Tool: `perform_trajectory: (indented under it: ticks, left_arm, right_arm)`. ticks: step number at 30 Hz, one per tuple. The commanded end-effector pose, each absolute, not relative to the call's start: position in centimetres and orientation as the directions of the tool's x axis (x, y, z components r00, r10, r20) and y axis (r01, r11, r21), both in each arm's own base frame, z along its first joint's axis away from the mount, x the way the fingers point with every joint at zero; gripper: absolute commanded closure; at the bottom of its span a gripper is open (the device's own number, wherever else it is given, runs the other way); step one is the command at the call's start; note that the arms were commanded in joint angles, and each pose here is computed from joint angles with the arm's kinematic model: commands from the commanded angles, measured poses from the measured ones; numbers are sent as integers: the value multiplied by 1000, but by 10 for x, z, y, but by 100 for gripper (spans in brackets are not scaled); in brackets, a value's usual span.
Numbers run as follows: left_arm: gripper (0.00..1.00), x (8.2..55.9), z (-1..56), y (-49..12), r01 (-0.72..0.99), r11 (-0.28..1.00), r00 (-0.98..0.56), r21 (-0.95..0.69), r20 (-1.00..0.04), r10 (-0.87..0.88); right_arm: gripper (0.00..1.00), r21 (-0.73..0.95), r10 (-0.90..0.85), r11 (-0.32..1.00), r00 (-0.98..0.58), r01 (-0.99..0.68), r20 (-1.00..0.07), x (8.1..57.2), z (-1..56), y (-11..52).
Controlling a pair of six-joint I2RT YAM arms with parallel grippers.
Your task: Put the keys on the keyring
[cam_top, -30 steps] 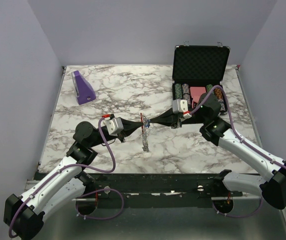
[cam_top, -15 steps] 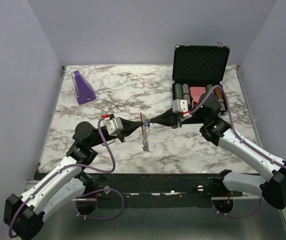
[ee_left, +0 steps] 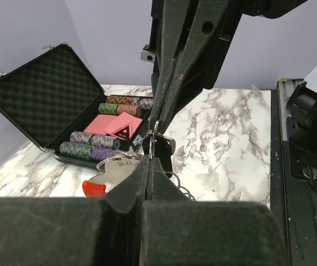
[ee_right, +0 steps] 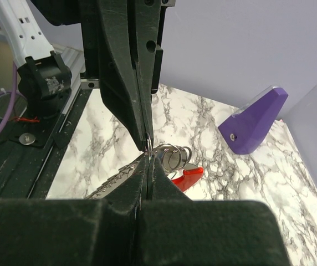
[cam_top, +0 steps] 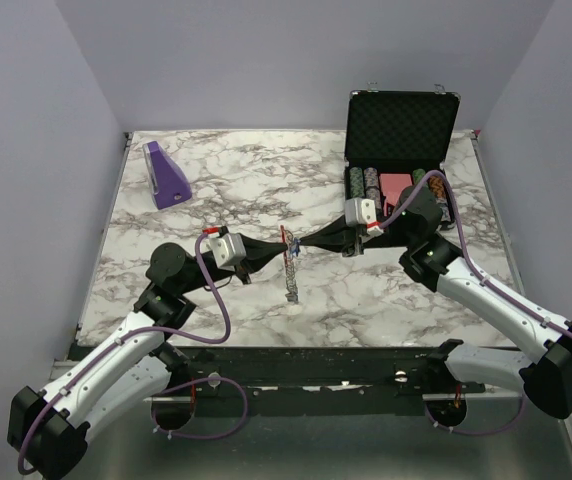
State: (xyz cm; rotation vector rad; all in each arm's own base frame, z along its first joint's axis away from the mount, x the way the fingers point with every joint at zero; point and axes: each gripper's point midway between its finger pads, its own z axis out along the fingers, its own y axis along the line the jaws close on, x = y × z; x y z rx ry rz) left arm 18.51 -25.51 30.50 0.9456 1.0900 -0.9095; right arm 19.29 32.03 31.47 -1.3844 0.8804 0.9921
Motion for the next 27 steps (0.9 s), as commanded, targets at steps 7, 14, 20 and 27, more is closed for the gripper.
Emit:
perform_trajectory:
  ticks: [7,14,20,27]
  left_arm:
    - [100,175,325,-259,939,283,253,197,-951,-177]
    - [100,174,325,-260,941,277,252,196,-950,-182]
    - [100,173,325,-260,942,272,250,194,-950,-187]
    - [100,173,324,-261,946,262,243,190,-952,-186]
  right_arm:
    - [100,-386,83,-82,380,-919,-921,187,327,323]
    - [100,-376,86,-97,368,-922,-926,183,324,325]
    - [100,-365,84,-105,358,-925,-930,181,322,325]
    - [100,-358,88,-114,349,-927,-933,180,323,327]
